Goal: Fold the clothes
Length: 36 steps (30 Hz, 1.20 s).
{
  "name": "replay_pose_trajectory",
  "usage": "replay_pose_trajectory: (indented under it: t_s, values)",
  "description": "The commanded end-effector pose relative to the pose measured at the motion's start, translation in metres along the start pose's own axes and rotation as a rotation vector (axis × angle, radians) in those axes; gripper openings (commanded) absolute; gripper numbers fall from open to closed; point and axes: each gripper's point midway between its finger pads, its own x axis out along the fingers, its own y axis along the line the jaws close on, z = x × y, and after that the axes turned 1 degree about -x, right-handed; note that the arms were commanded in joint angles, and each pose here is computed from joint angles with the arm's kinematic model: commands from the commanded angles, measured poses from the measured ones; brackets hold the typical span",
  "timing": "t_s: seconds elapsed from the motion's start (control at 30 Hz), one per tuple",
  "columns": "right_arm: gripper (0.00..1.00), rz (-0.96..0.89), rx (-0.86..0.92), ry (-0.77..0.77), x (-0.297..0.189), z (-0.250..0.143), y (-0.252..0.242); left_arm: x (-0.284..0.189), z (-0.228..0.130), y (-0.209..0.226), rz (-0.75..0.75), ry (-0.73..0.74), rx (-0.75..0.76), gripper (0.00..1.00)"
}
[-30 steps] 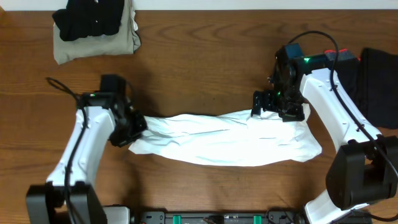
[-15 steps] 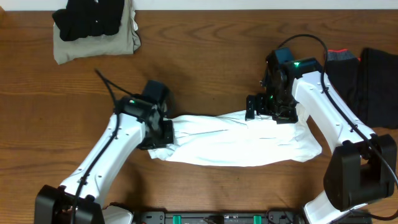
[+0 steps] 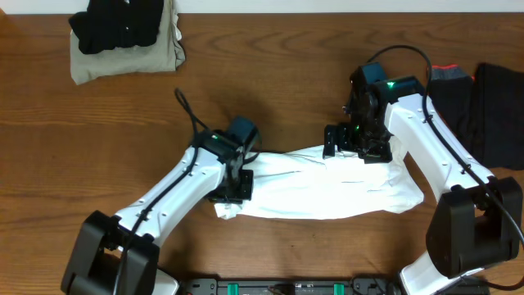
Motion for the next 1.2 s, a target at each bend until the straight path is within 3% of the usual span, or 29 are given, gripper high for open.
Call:
replay_pose_trajectory:
  t_s: [0.0,0.03,0.6,0.8,0.9,0.93,1.0,1.1,1.17]
  values:
    - [0.99,-0.003,0.003,0.001,0.001,-0.002,0.003,-0.002,0.003,-0.008,-0.001,-0.016,0.015,0.28]
    - [0.99,-0.003,0.002,-0.001,0.001,-0.002,0.003,-0.002,0.003,-0.009,-0.002,-0.018,0.02,0.34]
    - [0.99,-0.002,0.002,-0.004,0.001,-0.001,0.003,-0.01,0.012,-0.084,-0.274,-0.089,0.171,0.42]
    - [0.99,-0.002,0.001,-0.005,0.001,-0.001,0.003,-0.048,0.021,-0.092,-0.324,-0.197,0.191,0.42]
    - [0.99,-0.002,0.001,-0.003,0.001,-0.001,0.003,-0.074,0.023,-0.077,-0.277,-0.285,0.168,0.45]
    - [0.99,-0.002,0.002,-0.002,0.001,-0.002,0.003,-0.08,0.023,-0.067,-0.242,-0.31,0.138,0.47]
    - [0.99,-0.003,0.002,0.0,0.002,-0.002,0.003,-0.092,0.02,-0.036,-0.153,-0.354,0.048,0.61]
    - [0.99,0.002,-0.012,0.0,0.002,-0.003,0.008,-0.106,0.015,0.004,-0.074,-0.389,-0.065,0.96]
    - [0.99,0.033,-0.031,0.005,0.004,-0.005,0.018,-0.113,0.012,0.025,-0.062,-0.395,-0.135,0.98]
